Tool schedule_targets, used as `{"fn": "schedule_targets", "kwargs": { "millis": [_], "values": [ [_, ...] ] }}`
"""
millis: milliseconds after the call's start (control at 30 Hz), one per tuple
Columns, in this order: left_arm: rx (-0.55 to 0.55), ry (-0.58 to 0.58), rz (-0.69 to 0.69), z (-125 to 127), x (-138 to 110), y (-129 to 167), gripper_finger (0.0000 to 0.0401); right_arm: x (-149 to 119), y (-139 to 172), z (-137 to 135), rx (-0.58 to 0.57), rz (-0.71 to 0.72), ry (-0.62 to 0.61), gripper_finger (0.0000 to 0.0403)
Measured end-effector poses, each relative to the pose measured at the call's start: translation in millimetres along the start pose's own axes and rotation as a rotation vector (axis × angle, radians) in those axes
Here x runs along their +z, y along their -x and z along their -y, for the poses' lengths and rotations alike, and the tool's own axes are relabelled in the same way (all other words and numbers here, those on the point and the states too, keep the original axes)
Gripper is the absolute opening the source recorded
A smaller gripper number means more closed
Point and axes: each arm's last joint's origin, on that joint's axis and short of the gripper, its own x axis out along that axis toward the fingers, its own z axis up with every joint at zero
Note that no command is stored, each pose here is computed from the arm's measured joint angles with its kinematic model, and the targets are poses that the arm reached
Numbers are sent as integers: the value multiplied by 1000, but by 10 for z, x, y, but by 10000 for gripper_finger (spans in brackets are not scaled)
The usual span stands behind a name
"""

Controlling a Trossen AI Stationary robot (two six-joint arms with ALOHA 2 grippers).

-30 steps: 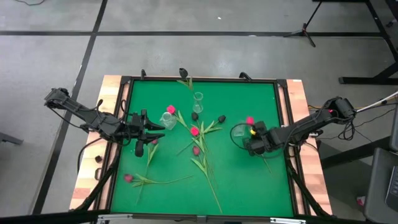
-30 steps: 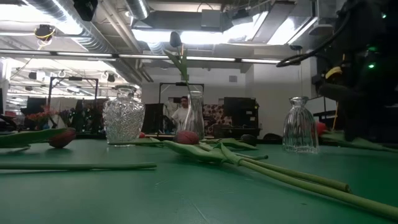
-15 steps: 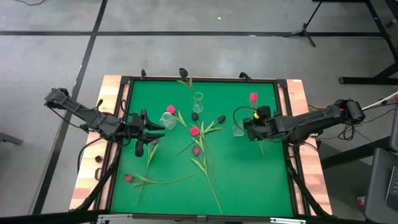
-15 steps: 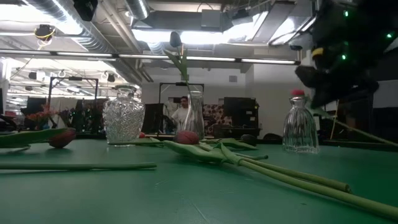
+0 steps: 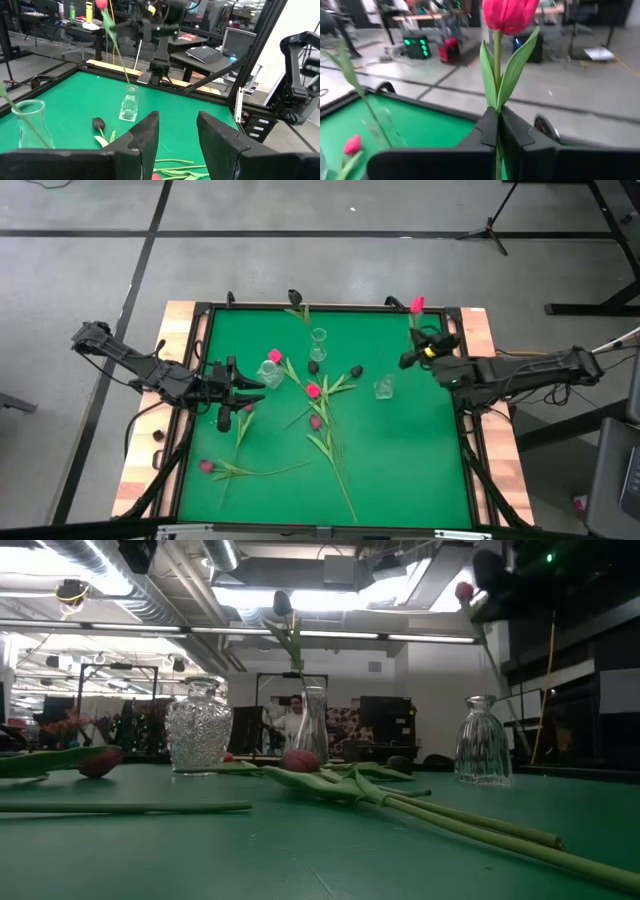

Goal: Sort flowers into vase by color
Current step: Put the right pink tulip into the bottom right transparent vase

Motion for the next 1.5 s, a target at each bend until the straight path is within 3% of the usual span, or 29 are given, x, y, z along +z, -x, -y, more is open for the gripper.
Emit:
{"fn": "schedule_targets", "kwargs": {
  "millis": [233,667,967,1133,1500],
  "values": [
    [0,0,0,0,0,0,131,259,47,-30,78,114,44,7],
    [-1,-17,4,1,4,0,131,436,94,-96,283,215,56,7],
    [-1,-17,4,1,4,0,131,568,380,-39,467,283,5,7],
    [-1,-17,5,1,5,0,131,580,499,-33,536,288,4,7],
    [-1,-15,5,1,6,0,131,405,504,-46,538,304,41,7]
  ]
}}
